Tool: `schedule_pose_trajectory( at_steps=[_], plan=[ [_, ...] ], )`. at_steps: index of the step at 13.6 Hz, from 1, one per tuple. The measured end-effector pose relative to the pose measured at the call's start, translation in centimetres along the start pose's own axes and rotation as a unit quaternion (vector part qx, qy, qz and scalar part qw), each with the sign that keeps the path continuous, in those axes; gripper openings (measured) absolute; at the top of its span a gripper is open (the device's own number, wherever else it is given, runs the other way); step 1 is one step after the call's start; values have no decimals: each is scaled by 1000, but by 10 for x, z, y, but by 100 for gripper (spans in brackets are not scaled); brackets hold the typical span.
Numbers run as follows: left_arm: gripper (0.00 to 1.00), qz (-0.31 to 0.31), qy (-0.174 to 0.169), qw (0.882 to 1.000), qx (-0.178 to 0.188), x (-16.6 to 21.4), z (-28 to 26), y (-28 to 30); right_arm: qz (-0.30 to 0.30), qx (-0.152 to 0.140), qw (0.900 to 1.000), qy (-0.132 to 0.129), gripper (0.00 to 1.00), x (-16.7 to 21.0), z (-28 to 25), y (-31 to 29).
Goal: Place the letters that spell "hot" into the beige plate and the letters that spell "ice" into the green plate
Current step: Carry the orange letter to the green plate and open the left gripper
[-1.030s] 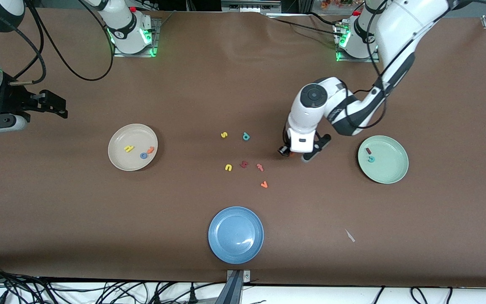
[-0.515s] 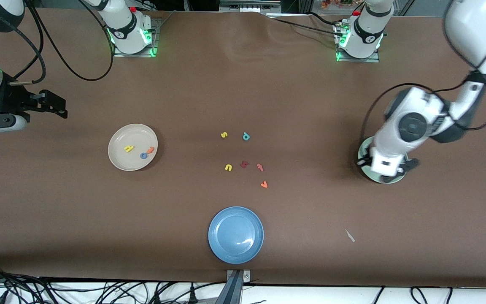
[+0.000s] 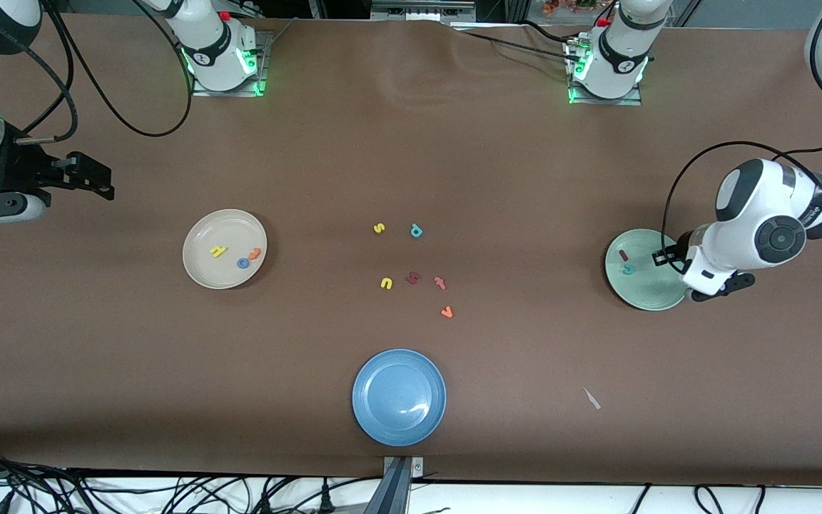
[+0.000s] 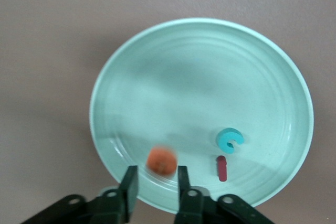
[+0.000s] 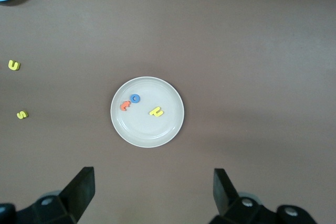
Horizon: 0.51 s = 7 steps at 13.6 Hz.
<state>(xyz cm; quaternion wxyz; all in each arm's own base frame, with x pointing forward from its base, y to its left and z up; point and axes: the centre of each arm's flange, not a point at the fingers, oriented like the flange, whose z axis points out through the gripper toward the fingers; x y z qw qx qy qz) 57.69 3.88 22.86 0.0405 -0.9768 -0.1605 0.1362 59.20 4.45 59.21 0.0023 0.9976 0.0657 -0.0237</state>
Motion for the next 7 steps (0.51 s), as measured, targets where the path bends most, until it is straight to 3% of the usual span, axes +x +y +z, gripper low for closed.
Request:
schedule_pose_trajectory(
  at_steps=[3,5,6,7],
  plan=[
    [72,8,21,1000,-7,6,-32,14,0,0,1000,-1,100,0,0,0],
    [93,14,37,999,-6,9,-93,32,0,0,1000,-2,100,0,0,0],
    [100,14,47,999,-12,9,-127,40,0,0,1000,-2,100,0,1,0],
    [100,13,59,998,-18,9,-159,48,0,0,1000,-2,100,0,1,0]
  ],
)
